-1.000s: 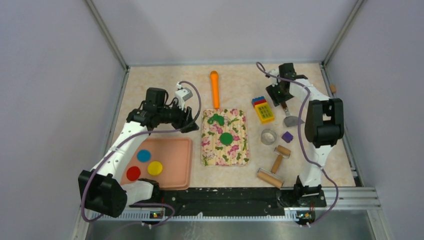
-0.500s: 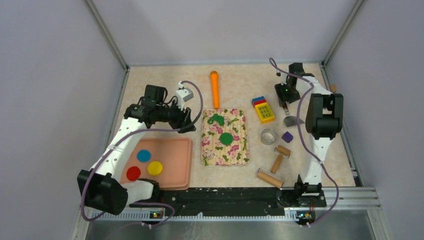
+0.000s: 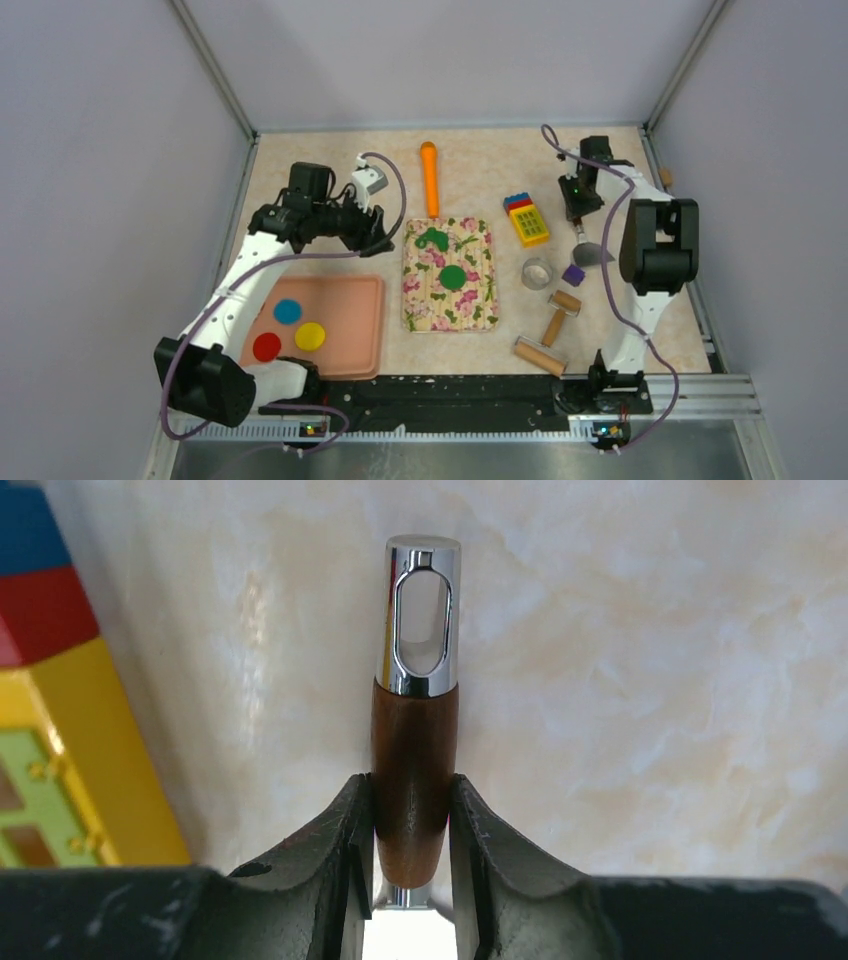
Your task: Roll out the dumpling wrappers from the dough
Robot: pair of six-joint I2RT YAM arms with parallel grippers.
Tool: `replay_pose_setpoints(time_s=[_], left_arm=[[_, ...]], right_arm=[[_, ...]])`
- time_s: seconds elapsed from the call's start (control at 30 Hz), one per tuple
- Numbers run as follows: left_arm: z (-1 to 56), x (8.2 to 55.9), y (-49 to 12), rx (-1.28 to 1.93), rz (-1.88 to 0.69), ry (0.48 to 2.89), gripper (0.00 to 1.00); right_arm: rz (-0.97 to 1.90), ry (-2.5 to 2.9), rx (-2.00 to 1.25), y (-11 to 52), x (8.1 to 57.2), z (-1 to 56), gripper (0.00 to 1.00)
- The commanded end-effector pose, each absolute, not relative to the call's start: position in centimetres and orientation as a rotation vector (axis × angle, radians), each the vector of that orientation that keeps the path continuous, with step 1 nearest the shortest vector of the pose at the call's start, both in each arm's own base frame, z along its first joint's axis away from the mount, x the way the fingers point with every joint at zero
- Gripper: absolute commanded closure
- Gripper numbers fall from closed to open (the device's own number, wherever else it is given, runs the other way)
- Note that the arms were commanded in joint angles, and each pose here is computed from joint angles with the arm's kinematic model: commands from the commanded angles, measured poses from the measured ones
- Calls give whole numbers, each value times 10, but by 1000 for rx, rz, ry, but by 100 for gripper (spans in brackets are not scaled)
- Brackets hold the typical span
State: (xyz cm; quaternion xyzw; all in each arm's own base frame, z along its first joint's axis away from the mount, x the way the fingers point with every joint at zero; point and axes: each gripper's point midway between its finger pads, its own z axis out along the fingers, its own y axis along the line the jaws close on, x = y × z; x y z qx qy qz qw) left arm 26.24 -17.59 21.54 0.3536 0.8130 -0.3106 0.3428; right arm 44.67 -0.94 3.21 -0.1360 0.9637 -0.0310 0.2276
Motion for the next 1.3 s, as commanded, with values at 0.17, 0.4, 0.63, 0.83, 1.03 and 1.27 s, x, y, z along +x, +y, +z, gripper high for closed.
replay_pose_setpoints(time_s=[0.17,0.4,0.63,0.83,1.03,1.27], left_arm=[[266,271,-242,1005,-806,1779,44],[319,277,-311,919,-989,1658,43],[362,281,-377,813,-1232,1641,33],[357,303,-421,754,-1286,1696,30],[332,313,-451,713,-1315,1788,20],[314,306,-472,705,-1337,1837,20]], right_arm=[[111,2306,-179,12,438,209,100],[264,2102,67,32,407,290,100],[423,1880,140,60,386,357,100],[490,1824,85,77,372,382,100],[507,1814,54,81,368,386,100],[525,1801,54,83,368,390,100]])
